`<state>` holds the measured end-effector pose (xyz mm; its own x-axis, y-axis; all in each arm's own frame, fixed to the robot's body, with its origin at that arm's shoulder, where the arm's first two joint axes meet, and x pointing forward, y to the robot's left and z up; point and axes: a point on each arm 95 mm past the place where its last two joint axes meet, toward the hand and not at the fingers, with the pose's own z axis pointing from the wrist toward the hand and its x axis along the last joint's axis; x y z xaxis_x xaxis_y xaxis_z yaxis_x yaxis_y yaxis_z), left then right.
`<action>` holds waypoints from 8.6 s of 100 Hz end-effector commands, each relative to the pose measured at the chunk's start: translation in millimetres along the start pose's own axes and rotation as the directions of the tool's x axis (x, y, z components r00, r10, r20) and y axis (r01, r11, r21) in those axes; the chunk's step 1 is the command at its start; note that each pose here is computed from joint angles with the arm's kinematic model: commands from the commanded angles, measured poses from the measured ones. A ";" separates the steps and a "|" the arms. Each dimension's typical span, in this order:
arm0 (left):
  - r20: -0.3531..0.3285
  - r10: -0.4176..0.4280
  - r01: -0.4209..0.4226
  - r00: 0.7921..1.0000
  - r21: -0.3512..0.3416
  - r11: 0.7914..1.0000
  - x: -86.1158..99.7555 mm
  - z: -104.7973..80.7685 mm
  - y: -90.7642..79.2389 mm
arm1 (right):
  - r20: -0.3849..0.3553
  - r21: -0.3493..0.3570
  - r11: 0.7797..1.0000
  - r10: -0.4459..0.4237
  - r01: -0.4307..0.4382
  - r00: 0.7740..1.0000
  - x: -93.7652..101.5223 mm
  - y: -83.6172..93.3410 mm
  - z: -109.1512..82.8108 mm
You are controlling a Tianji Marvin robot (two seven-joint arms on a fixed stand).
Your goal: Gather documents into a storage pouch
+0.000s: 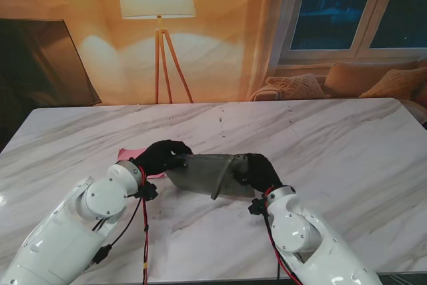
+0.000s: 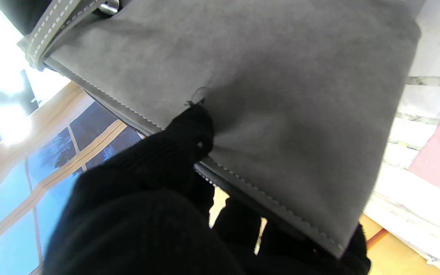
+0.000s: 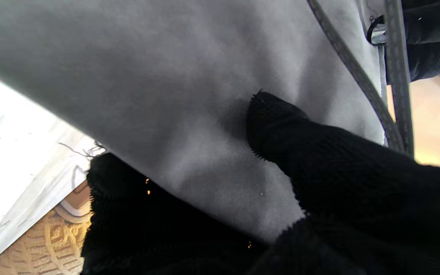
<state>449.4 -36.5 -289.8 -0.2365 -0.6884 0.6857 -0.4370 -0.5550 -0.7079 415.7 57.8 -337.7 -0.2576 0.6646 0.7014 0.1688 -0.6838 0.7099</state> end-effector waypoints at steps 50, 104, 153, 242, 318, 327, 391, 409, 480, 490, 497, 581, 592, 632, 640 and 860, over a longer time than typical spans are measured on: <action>-0.060 0.213 -0.205 0.975 0.121 0.971 33.3 -43.1 -35.8 | 0.048 -0.026 0.999 0.048 -0.047 0.998 6.9 -3.8 -5.3; -0.080 0.108 -0.106 0.991 0.028 0.994 40.5 -29.2 19.9 | 0.040 -0.026 0.999 0.044 -0.043 0.998 9.4 -5.4 -2.0; -0.055 0.030 -0.032 0.998 -0.031 0.999 32.5 -7.2 59.5 | 0.027 -0.019 0.998 0.052 -0.052 0.998 11.9 -7.5 -1.7; -0.066 -0.017 0.016 0.998 -0.015 1.000 35.3 6.0 80.5 | 0.031 -0.003 0.995 0.096 -0.096 0.995 14.6 -11.9 -6.5; -0.044 0.135 -0.124 0.990 0.191 0.974 29.6 -25.0 12.1 | 0.035 0.016 0.989 0.150 -0.150 0.988 5.8 -6.1 -16.1; -0.027 0.167 -0.157 0.986 0.207 0.966 26.2 -26.6 4.0 | 0.022 0.024 0.986 0.166 -0.166 0.986 5.7 -5.0 -18.0; 0.070 0.248 -0.257 0.966 0.195 0.947 2.4 -40.8 -20.5 | -0.041 0.048 0.981 0.192 -0.190 0.981 4.3 -5.8 -23.5; 0.128 0.269 -0.291 0.955 0.207 0.934 -10.7 -53.0 -30.7 | -0.022 0.026 0.983 0.180 -0.179 0.983 0.4 -2.8 -22.2; 0.318 0.339 -0.421 0.885 0.236 0.876 -51.0 -102.3 -68.8 | 0.018 -0.051 0.987 0.152 -0.151 0.988 -5.1 10.2 -17.6; 0.337 0.342 -0.431 0.877 0.238 0.870 -55.4 -106.6 -71.7 | 0.020 -0.059 0.988 0.146 -0.145 0.989 -6.1 12.0 -17.2; 0.351 0.342 -0.437 0.872 0.242 0.866 -58.4 -108.8 -74.1 | 0.023 -0.063 0.988 0.144 -0.143 0.989 -6.9 12.9 -17.0; 0.269 0.269 -0.321 0.925 0.170 0.932 -53.0 -102.5 -52.6 | -0.003 -0.033 0.986 0.166 -0.166 0.986 0.3 6.7 -19.5; 0.236 0.249 -0.280 0.939 0.108 0.954 -46.5 -103.0 -47.9 | -0.010 -0.025 0.985 0.169 -0.170 0.985 1.9 5.1 -20.0; 0.141 0.185 -0.184 0.973 -0.020 0.983 -32.3 -96.3 -41.7 | -0.030 -0.019 0.983 0.181 -0.182 0.983 4.2 2.2 -21.1; 0.124 0.163 -0.160 0.979 -0.037 0.986 -31.8 -90.5 -37.2 | -0.035 -0.018 0.983 0.183 -0.183 0.983 4.5 1.6 -21.2; -0.006 0.090 -0.088 0.996 0.150 0.985 -13.7 -24.1 -1.1 | 0.024 0.025 0.996 0.088 -0.089 0.996 -4.8 4.0 -20.4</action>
<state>430.7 -12.4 -301.4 -0.2678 -0.7379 0.6195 -0.2824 -0.5547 -0.7827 395.9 49.8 -338.8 -0.2340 0.5981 0.7665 0.2106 -0.7384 0.6406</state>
